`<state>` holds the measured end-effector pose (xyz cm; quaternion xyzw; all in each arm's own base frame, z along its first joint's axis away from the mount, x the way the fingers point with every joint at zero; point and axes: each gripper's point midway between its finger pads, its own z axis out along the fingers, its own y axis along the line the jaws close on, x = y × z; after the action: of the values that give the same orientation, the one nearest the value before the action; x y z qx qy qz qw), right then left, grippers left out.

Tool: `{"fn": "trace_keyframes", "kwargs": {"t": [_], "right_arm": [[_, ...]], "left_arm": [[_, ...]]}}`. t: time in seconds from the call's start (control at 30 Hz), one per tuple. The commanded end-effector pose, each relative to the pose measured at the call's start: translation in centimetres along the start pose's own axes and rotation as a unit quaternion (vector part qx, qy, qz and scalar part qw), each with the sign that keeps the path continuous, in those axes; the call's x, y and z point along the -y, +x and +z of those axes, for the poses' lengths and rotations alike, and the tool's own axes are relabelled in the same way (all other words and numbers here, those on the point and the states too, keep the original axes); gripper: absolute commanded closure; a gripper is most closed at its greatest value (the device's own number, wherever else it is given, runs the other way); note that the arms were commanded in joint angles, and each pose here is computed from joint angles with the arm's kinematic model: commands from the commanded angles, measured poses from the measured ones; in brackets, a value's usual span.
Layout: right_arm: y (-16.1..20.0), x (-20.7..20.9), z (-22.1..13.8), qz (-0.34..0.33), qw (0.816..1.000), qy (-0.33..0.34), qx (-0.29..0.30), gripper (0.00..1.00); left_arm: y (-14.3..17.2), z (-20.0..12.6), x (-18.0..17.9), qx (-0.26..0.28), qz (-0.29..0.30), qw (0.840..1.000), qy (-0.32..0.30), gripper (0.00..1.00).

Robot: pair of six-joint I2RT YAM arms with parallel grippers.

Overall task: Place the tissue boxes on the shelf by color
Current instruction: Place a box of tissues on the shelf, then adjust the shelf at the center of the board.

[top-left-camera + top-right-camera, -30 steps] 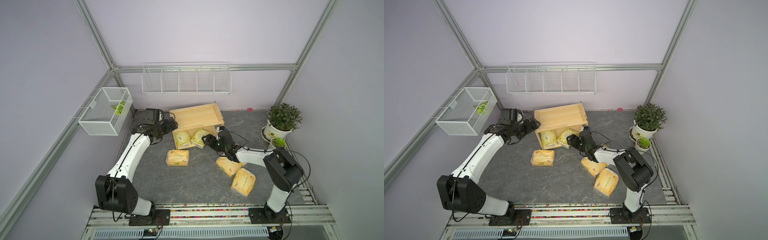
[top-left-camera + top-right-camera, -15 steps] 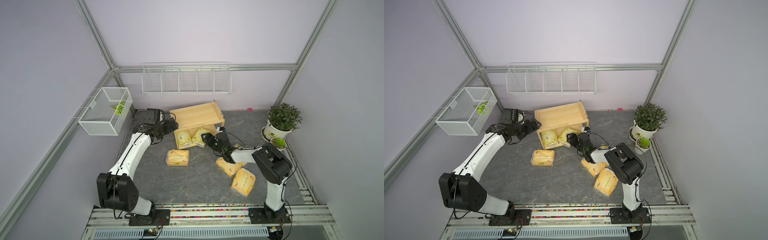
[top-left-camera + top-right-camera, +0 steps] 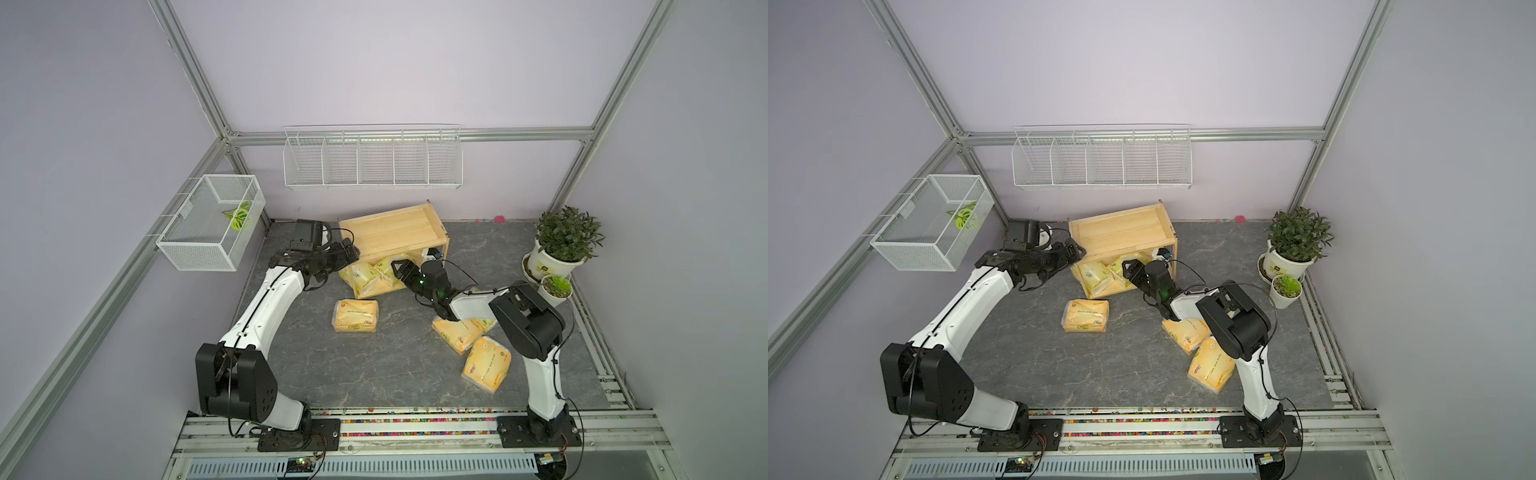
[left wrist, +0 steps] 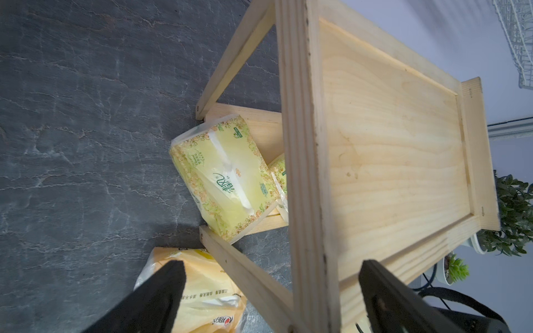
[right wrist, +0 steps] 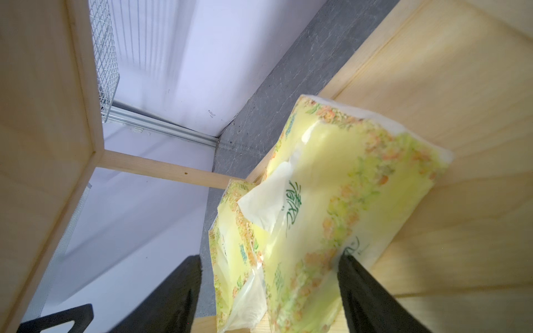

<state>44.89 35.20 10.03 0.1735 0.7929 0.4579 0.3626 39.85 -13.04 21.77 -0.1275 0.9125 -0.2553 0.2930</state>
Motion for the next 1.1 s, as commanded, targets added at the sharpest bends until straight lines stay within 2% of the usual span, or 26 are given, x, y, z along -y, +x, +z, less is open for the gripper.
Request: {"fn": "trace_keyframes", "kwargs": {"t": [0.0, 0.17, 0.33, 0.53, 0.7, 0.8, 0.9, 1.07], "right_arm": [[0.1, -0.2, -1.3, -0.012, 1.000, -0.003, 0.007, 0.20], [-0.1, -0.7, -4.0, -0.021, 1.000, -0.006, 0.016, 0.20], [1.3, -2.2, -7.3, -0.047, 0.999, -0.008, -0.009, 0.20], [0.5, -1.1, -14.1, -0.058, 0.997, 0.043, -0.020, 0.19], [-5.0, 1.0, -21.1, -0.052, 0.991, 0.125, 0.021, 0.15], [-8.7, 2.2, -23.4, -0.027, 0.987, 0.153, 0.025, 0.15], [-12.0, 3.0, -24.0, -0.002, 0.985, 0.171, 0.020, 0.14], [-15.5, 4.0, -21.0, 0.047, 0.985, 0.163, -0.037, 0.14]], "left_arm": [[0.1, 0.1, 0.3, 0.000, 0.012, 1.000, 0.006, 0.00], [-0.9, -1.3, 0.5, 0.035, 0.015, 0.999, 0.003, 0.00], [-2.2, -3.6, 0.8, 0.080, 0.010, 0.997, -0.006, 0.00], [-3.4, -5.0, 1.5, 0.104, 0.002, 0.995, -0.004, 0.00], [-3.9, -5.8, 1.0, 0.125, -0.010, 0.992, -0.016, 0.00], [-4.4, -6.3, 0.6, 0.152, -0.020, 0.988, -0.022, 0.00], [-5.3, -6.4, 1.1, 0.173, -0.015, 0.985, -0.010, 0.00], [-6.5, -4.4, 3.0, 0.141, 0.005, 0.990, 0.013, 0.00]]}}
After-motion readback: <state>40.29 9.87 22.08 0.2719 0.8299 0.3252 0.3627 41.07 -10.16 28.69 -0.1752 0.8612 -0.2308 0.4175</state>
